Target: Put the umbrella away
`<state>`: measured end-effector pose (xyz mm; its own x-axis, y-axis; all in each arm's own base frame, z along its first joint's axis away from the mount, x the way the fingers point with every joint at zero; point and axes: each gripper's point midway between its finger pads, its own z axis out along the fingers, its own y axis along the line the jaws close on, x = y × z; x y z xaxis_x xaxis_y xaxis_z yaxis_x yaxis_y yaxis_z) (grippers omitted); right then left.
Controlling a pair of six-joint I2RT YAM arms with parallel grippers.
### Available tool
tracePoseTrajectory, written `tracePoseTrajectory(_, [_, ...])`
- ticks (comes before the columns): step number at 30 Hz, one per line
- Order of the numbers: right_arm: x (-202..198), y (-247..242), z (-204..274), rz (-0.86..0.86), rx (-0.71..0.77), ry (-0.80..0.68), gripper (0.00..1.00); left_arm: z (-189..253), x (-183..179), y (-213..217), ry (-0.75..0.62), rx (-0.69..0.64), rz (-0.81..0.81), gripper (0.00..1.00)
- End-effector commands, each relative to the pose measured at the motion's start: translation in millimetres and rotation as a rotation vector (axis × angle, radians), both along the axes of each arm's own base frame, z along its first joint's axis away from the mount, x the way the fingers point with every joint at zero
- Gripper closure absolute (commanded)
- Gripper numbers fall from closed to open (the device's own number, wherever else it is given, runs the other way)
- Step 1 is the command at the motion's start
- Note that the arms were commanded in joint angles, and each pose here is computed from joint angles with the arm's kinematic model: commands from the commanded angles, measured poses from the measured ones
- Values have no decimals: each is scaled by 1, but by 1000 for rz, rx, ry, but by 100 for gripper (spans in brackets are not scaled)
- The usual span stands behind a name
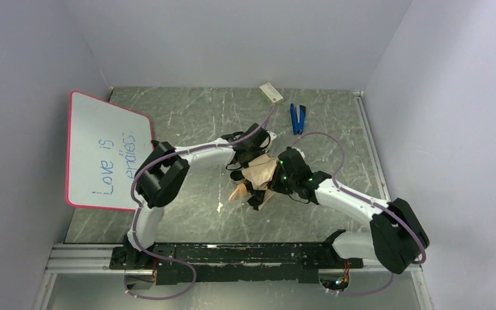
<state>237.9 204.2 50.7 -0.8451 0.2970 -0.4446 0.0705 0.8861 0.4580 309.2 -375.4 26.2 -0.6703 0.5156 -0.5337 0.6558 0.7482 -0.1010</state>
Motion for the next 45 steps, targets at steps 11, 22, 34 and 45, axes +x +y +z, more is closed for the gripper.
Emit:
tracePoseTrajectory(11, [-43,-35,32,129,-114,-24,58,53,53,39,-139,-24,69,70])
tracePoseTrajectory(22, [-24,-46,127,131,-124,-264,56,125,52,92,-231,-118,209,69])
tracePoseTrajectory(34, [50,-81,115,-65,-473,-295,61,106,-37,148,-145,-102,407,95])
tracePoseTrajectory(45, [96,-102,29,8,-408,-80,63,30,-108,115,21,-137,406,95])
